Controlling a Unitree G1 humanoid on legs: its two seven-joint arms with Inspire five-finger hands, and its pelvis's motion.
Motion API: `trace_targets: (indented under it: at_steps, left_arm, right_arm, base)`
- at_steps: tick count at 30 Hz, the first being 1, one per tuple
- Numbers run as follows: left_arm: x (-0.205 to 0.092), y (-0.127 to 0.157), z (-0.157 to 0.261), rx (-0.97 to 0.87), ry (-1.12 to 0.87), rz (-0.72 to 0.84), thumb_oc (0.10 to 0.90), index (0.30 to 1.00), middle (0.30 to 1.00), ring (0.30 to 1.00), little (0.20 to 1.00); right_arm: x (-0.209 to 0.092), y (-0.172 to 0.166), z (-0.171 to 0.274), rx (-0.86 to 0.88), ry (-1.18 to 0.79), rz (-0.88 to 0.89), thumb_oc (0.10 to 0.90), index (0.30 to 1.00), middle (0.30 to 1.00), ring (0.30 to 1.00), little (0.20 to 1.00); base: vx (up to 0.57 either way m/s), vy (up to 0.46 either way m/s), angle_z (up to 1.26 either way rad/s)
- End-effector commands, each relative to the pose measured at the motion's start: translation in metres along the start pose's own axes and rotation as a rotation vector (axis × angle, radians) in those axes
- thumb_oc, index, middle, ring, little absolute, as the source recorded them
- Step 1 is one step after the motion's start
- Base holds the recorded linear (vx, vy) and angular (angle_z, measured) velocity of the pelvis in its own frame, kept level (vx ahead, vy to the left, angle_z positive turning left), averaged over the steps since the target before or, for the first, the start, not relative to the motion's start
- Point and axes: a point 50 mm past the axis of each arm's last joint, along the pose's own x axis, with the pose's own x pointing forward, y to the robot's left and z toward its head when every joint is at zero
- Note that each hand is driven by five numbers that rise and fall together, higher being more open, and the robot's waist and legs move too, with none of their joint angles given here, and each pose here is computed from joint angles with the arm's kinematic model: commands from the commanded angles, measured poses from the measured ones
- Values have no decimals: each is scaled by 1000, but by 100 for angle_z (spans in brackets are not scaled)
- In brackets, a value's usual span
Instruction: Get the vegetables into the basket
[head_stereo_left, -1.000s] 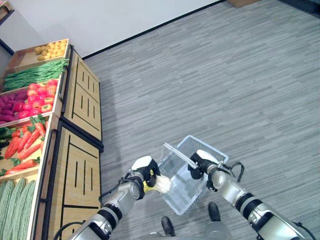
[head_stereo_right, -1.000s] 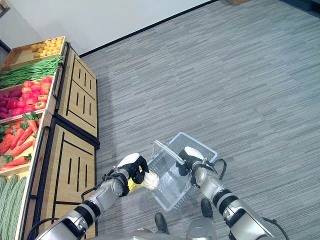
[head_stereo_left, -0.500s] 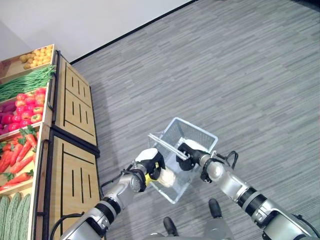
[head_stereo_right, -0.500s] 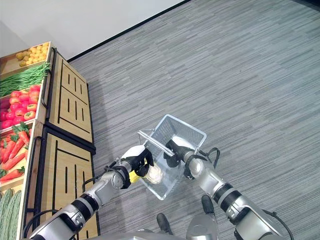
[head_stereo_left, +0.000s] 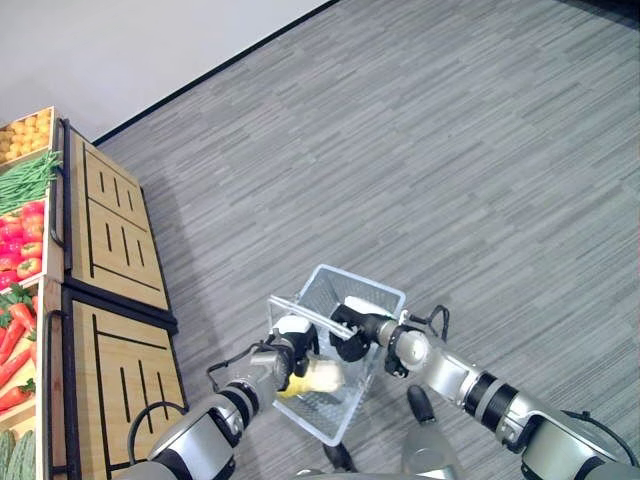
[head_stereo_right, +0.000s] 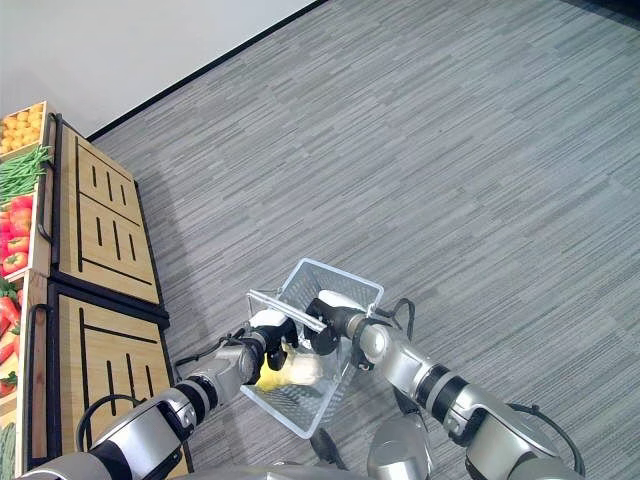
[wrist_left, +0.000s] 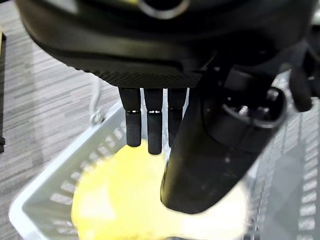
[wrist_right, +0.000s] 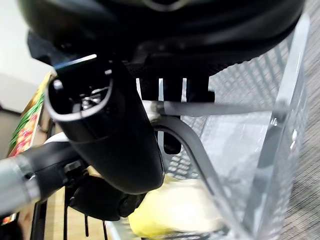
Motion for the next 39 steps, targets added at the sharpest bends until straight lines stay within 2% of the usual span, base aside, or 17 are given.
trace_targets:
  at_steps: [1, 8, 16, 17, 20, 24, 25, 27, 28, 31, 39]
  left_arm:
    - [9, 54, 3, 117, 4, 155, 900, 1000, 1000, 1000, 1000]
    - [10, 50, 1, 121, 14, 144, 900, 1000, 1000, 1000, 1000]
    - [8, 51, 3, 74, -7, 169, 900, 1000, 1000, 1000, 1000]
    - [6, 48, 0, 26, -11, 168, 900, 1000, 1000, 1000, 1000]
    - [2, 40, -6, -34, -8, 150, 900, 1000, 1000, 1000, 1000]
    - [-3, 29, -16, -103, 1, 123, 900, 1000, 1000, 1000, 1000]
    - [-7, 24, -23, -123, 14, 111, 900, 1000, 1000, 1000, 1000]
    - [-7, 23, -24, -122, 14, 109, 900, 1000, 1000, 1000, 1000]
    - [-12, 17, -38, -166, 48, 99, 900, 1000, 1000, 1000, 1000]
    - [-18, 6, -56, -199, 104, 69, 900, 1000, 1000, 1000, 1000]
    - [-43, -31, -116, -263, 332, -3, 900, 1000, 1000, 1000, 1000]
  right_arm:
    - [2, -31, 152, 1, -632, -87, 400, 300, 300, 300, 300]
    - [9, -27, 150, -13, -601, -90, 400, 300, 300, 300, 300]
    - [22, -38, 104, -46, -381, -223, 400, 300, 300, 300, 300]
    - [21, -44, 75, -22, -275, -277, 400, 300, 300, 300, 300]
    - [14, -57, 41, 16, -161, -368, 400, 300, 300, 300, 300]
    - [5, -57, -10, 84, 24, -433, 400, 300, 300, 300, 300]
    - [-2, -56, -38, 114, 132, -455, 400, 300, 300, 300, 300]
    - [-2, -55, -38, 116, 132, -454, 400, 300, 300, 300, 300]
    - [-14, -50, -72, 142, 264, -466, 400, 300, 300, 300, 300]
    - [-34, -33, -114, 187, 429, -445, 400, 300, 300, 300, 300]
    - [-89, 6, -182, 257, 711, -428, 400, 300, 300, 300, 300]
  base:
    - [0, 0, 0]
    - [0, 0, 0]
    - [-2, -2, 0]
    - [0, 0, 0]
    - [13, -15, 7]
    - [27, -5, 6]
    - [39, 3, 6]
    - [21, 9, 6]
    - [29, -2, 5]
    - [33, 18, 2]
    - [11, 20, 7]
